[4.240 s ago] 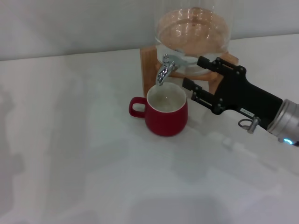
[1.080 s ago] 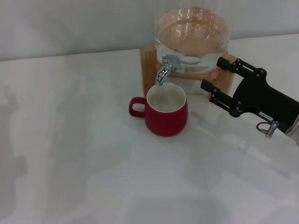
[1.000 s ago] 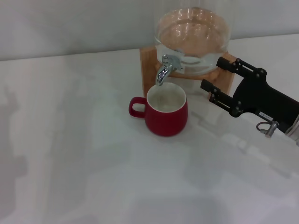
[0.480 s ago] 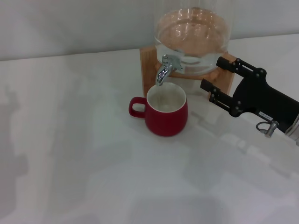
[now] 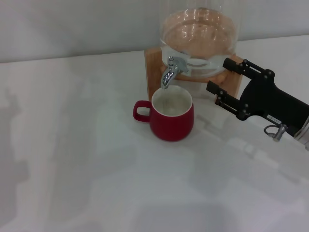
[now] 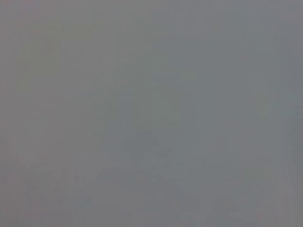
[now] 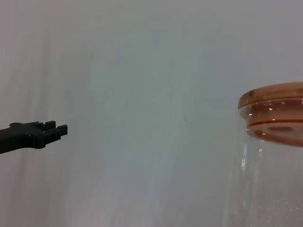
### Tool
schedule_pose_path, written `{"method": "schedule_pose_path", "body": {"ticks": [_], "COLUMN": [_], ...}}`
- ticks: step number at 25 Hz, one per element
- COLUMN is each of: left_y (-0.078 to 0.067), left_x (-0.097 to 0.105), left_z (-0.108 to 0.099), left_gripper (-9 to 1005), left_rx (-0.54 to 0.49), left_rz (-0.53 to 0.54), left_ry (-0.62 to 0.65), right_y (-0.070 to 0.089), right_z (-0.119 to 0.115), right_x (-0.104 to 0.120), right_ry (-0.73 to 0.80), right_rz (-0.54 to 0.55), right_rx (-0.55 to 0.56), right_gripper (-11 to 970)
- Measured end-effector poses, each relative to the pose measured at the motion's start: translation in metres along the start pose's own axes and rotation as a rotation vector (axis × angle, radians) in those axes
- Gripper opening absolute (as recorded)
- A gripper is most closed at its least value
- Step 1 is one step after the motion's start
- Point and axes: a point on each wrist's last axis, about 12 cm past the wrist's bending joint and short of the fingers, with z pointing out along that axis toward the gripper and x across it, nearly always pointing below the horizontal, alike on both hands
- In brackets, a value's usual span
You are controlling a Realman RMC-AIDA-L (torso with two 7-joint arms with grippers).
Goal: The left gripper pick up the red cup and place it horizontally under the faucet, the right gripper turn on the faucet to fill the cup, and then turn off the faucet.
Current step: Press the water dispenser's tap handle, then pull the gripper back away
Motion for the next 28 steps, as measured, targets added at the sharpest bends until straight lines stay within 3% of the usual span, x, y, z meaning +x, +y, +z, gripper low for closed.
{"method": "schedule_pose_path", "body": {"ticks": [28], "left_y": [0.0003], "left_x": [0.0001], "left_z": [0.0003], "left_gripper": [423], "left_rx": [-0.001], "left_rz": [0.001], "left_ry": [0.000], "right_y": [0.0015], "right_z": [0.0014], "right_x": [0.0005], "right_ry": [0.000], "right_rz": [0.003], "right_rx": [-0.005], "right_gripper": [634]}}
